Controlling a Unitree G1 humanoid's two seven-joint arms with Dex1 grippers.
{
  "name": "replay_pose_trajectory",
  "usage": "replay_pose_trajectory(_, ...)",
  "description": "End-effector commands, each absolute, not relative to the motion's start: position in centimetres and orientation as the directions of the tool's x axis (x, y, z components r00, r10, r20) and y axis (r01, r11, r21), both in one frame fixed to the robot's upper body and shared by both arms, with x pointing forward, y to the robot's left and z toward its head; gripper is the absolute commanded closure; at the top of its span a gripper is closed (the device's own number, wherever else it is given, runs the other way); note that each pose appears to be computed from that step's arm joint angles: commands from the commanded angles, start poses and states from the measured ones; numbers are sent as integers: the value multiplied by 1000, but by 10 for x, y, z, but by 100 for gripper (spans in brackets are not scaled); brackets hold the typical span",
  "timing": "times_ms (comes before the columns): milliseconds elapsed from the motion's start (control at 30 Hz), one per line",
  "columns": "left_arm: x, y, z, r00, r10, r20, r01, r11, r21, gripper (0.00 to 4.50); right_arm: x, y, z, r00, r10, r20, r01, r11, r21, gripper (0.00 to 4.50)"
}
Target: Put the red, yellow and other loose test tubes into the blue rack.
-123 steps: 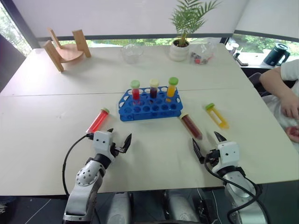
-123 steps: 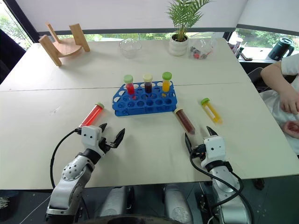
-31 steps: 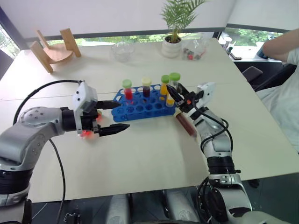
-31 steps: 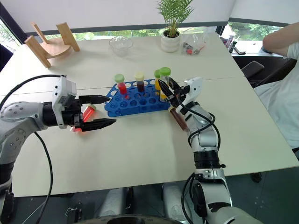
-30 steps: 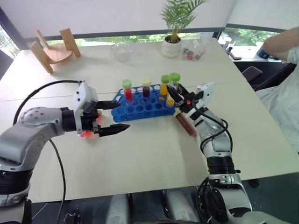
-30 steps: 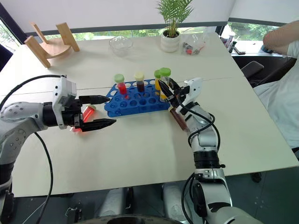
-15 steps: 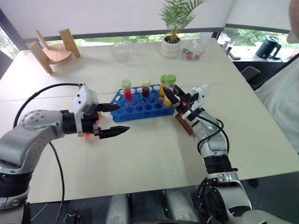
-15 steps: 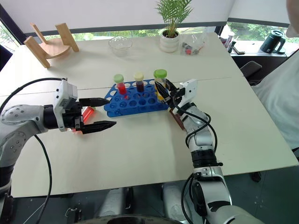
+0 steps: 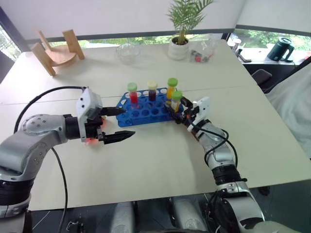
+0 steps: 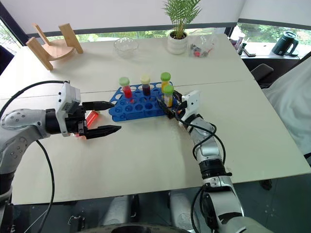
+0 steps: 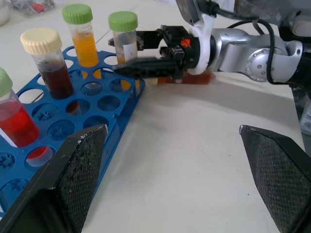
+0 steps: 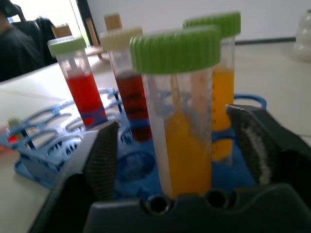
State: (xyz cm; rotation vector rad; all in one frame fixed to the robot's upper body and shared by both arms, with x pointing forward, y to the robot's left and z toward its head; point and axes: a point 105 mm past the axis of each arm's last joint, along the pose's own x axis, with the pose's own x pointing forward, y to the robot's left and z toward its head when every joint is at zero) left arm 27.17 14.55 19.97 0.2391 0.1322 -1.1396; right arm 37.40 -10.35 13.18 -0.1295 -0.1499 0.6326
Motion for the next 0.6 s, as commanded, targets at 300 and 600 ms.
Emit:
replay_pose_trajectory(300, 274, 133, 200, 381, -904, -196, 922, 357, 149, 0, 322, -137, 169, 541, 552, -635, -761, 643, -89, 4)
replay_pose_trajectory(600, 274, 131, 196, 396, -900, -185, 915, 370, 160, 0, 345, -139, 139, 494, 422, -760, -679, 733, -34, 4)
